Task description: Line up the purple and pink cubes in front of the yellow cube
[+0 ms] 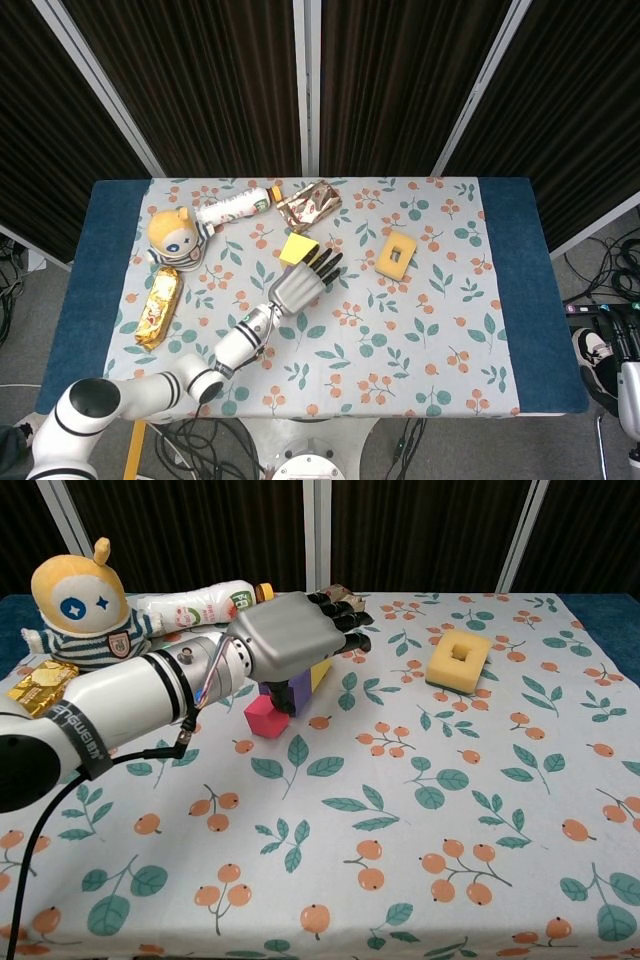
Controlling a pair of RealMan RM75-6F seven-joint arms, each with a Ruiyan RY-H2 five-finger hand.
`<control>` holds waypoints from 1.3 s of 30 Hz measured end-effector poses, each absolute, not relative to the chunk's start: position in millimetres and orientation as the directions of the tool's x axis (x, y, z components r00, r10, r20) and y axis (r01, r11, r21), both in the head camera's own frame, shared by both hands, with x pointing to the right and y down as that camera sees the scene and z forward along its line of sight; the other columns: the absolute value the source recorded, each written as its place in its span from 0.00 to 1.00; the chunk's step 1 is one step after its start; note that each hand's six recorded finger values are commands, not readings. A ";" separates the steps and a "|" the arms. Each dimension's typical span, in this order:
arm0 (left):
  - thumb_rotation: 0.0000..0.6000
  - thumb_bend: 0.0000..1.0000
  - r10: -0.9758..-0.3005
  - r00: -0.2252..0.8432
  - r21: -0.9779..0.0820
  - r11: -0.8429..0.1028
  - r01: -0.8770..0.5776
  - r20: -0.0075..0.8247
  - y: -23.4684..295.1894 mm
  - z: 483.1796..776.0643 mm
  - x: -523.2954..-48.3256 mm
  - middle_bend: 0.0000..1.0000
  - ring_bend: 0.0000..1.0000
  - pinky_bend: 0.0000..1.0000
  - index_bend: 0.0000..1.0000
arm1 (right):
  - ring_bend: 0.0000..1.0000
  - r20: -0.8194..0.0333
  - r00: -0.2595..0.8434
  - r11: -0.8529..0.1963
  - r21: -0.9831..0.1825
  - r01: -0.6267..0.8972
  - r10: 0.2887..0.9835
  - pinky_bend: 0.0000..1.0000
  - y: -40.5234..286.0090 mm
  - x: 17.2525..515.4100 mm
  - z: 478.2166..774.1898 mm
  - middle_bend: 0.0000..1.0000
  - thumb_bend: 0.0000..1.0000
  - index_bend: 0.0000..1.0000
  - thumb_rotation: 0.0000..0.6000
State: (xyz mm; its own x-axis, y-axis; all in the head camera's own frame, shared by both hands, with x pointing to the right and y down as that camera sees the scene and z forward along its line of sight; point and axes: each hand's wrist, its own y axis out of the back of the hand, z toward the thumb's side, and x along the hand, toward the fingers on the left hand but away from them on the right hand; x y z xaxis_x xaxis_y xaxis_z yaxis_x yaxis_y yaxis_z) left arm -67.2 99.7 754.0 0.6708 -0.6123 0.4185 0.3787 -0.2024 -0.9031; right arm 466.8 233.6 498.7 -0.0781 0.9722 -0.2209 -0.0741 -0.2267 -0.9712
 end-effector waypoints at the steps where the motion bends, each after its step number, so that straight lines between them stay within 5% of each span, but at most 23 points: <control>1: 1.00 0.00 -0.612 0.671 -0.903 -0.203 0.378 0.419 100.2 754.1 -66.6 0.02 0.02 0.13 0.19 | 0.06 -0.220 -0.079 -0.226 -0.971 -0.075 0.972 0.19 234.1 466.8 498.1 0.12 0.15 0.11 1.00; 20: 1.00 0.00 -0.546 0.747 -0.923 -0.172 0.343 0.379 129.9 723.2 -90.7 0.02 0.02 0.13 0.19 | 0.06 -0.220 -0.059 -0.224 -0.973 -0.065 0.974 0.19 233.7 464.1 499.7 0.12 0.15 0.11 1.00; 39: 1.00 0.00 -0.566 0.721 -0.911 -0.161 0.379 0.400 130.3 743.9 -108.9 0.00 0.02 0.13 0.16 | 0.06 -0.219 -0.052 -0.222 -0.972 -0.076 0.974 0.19 233.4 457.5 498.7 0.12 0.15 0.11 1.00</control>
State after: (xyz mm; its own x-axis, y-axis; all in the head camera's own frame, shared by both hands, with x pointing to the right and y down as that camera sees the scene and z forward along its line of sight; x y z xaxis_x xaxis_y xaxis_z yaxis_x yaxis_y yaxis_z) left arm -108.9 130.3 743.9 0.7212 -0.5659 0.3996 0.3787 -0.1609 -0.9114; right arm 457.5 233.4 498.7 -0.0517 0.9744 -0.2189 -0.0763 -0.2224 -0.9720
